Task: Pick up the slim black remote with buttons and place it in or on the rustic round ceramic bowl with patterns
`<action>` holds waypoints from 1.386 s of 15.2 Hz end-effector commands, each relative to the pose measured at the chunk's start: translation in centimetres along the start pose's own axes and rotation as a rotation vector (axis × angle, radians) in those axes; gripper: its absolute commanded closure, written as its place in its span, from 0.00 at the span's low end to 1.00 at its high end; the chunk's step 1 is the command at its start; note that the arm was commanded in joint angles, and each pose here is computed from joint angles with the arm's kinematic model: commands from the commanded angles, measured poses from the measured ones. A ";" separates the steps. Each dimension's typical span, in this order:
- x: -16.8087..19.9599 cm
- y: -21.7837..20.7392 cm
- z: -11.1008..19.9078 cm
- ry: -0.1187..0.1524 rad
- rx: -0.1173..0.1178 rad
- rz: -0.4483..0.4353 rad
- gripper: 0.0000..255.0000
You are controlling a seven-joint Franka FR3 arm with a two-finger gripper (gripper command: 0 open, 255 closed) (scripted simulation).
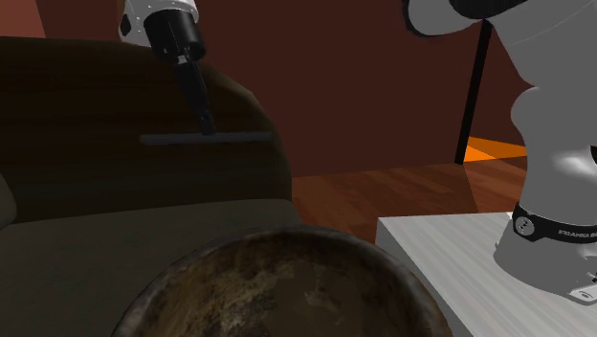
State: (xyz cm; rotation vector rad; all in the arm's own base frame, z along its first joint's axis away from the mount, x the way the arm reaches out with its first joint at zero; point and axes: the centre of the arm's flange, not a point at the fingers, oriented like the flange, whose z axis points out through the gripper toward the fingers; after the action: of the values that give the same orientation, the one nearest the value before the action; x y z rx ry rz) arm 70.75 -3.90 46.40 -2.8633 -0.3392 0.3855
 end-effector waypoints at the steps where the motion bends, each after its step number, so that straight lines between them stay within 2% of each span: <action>1: -1.2 2.2 -1.9 0.018 -0.217 0.069 1.00; 21: -3.9 -22.7 6.5 0.018 -0.217 0.069 1.00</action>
State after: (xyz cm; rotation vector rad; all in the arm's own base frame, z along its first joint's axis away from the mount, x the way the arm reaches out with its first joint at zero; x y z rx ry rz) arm 61.34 16.79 47.03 -3.0944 -0.2988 0.3547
